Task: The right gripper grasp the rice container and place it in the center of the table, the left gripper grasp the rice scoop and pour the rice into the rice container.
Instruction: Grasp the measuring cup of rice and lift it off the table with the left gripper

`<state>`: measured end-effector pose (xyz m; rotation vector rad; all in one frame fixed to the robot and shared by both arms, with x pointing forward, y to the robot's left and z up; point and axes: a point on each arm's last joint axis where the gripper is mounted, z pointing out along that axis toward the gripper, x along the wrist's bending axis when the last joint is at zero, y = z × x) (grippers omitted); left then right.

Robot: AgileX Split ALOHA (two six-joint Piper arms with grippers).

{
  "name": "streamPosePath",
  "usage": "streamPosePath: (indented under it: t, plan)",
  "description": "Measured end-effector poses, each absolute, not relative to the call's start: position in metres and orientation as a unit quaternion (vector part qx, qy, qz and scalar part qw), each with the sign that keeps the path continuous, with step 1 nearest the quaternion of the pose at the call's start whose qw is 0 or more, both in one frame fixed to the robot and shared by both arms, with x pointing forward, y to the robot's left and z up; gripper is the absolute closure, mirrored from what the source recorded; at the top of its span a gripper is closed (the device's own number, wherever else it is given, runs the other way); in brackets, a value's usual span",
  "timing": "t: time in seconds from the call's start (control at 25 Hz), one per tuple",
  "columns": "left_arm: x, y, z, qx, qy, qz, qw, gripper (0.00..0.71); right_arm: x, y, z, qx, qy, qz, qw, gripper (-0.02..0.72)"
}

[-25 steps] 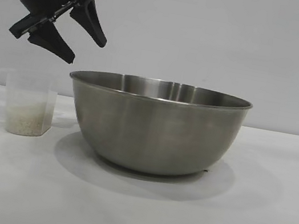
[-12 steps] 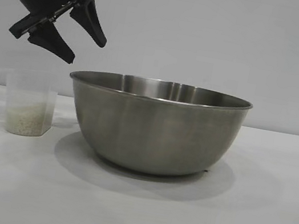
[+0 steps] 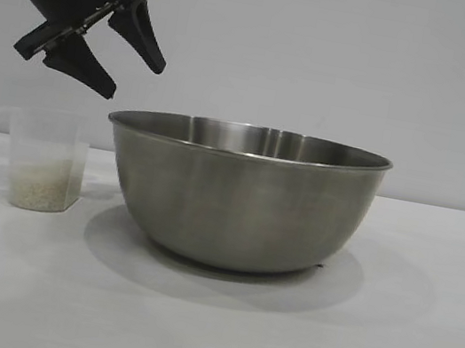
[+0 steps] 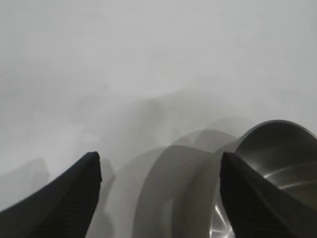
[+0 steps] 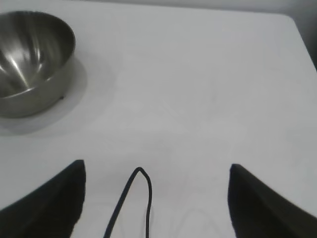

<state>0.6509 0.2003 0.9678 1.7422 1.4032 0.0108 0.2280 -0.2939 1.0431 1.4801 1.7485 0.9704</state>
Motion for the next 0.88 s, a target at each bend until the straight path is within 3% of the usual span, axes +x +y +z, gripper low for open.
streamPosePath:
  t: [0.36, 0.56, 0.88]
  plan:
    - [0.624, 0.226, 1.045, 0.731, 0.526, 0.088, 0.426, 0.258, 0.228, -0.294, 1.043, 0.563, 0.666, 0.369, 0.321, 0.172]
    - [0.596, 0.236, 1.075, 0.748, 0.541, 0.101, 0.371, 0.258, 0.228, -0.294, 1.043, 0.563, 0.665, 0.37, 0.321, 0.172]
    - [0.556, 0.259, 1.087, 0.759, 0.592, 0.121, 0.243, 0.258, 0.228, -0.294, 1.043, 0.563, 0.665, 0.37, 0.321, 0.172]
